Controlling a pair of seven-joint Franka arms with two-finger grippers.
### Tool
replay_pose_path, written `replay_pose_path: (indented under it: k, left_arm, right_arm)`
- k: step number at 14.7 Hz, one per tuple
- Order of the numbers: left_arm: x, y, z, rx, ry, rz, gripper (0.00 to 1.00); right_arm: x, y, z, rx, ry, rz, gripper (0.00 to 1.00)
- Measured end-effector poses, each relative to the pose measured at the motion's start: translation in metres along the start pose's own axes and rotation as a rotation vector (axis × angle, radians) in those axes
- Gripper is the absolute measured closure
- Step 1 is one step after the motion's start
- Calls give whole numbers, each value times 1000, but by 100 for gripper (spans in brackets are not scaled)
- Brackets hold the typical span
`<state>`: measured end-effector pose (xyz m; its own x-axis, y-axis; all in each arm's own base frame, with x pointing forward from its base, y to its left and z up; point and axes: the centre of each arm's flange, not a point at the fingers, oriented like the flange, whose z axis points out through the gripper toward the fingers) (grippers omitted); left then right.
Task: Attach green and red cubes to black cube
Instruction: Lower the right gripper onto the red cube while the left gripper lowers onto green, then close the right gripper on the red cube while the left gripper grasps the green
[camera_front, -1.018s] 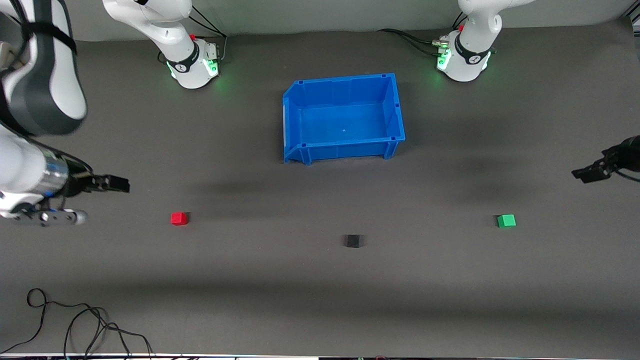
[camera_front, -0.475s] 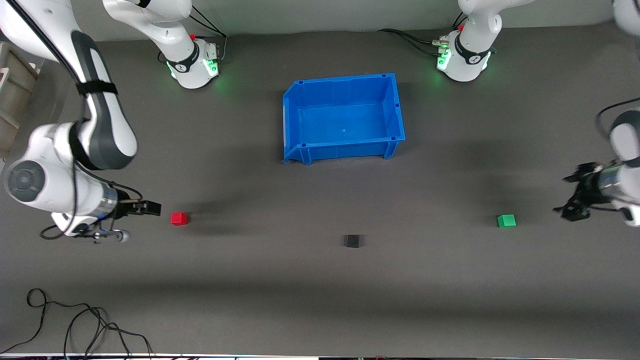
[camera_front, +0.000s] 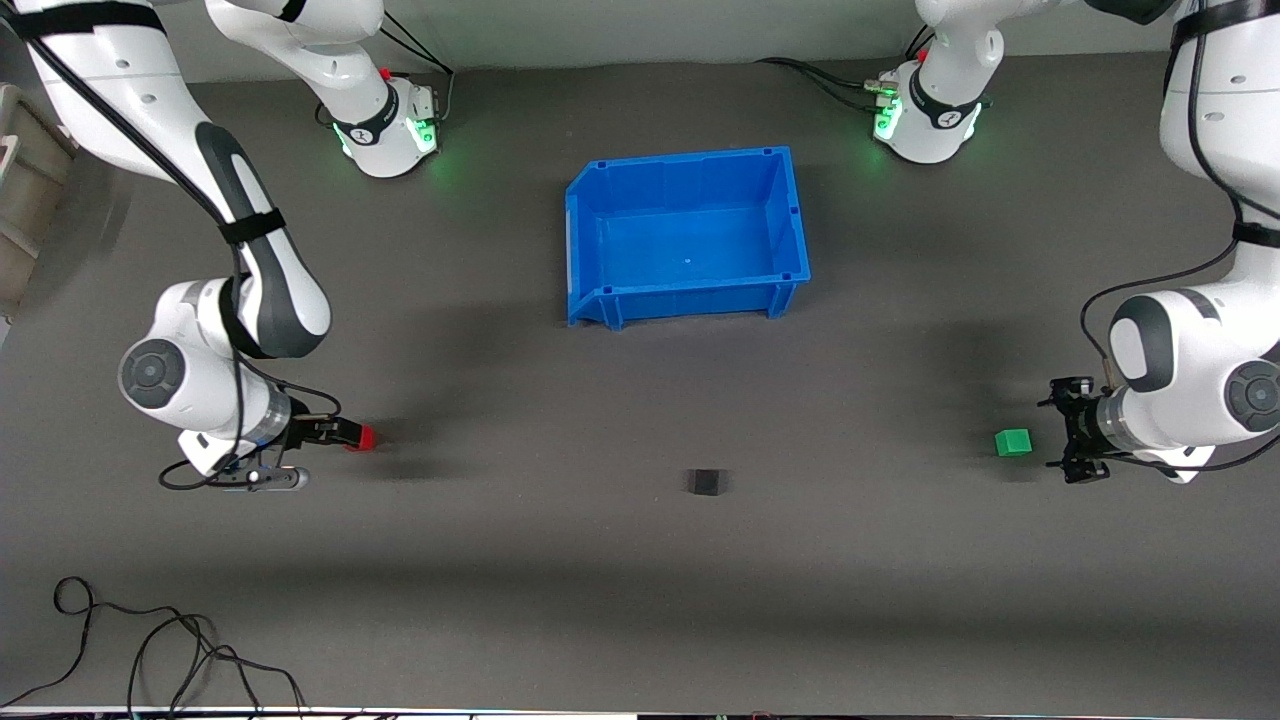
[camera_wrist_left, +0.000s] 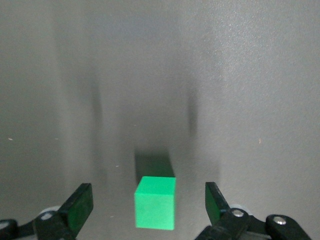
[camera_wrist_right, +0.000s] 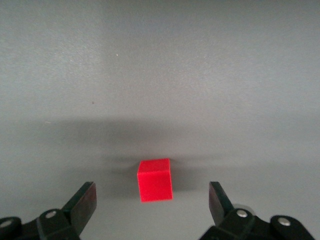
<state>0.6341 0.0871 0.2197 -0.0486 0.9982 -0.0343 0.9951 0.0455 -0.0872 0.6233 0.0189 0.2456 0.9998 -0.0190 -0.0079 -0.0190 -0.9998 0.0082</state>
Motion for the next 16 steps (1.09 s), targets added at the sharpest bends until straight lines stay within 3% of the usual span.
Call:
replay_pose_path:
  k: [5, 7, 16]
  left_arm:
    - [-20, 6, 10, -28, 0, -51, 4]
    - [-25, 6, 19, -28, 0, -43, 20]
    - [-19, 10, 43, -56, 4, -46, 21]
  right_arm:
    - [0, -1, 32, 5, 8, -1, 0]
    - [-1, -2, 42, 6, 12, -2, 0]
    - [-8, -2, 71, 8, -12, -2, 0]
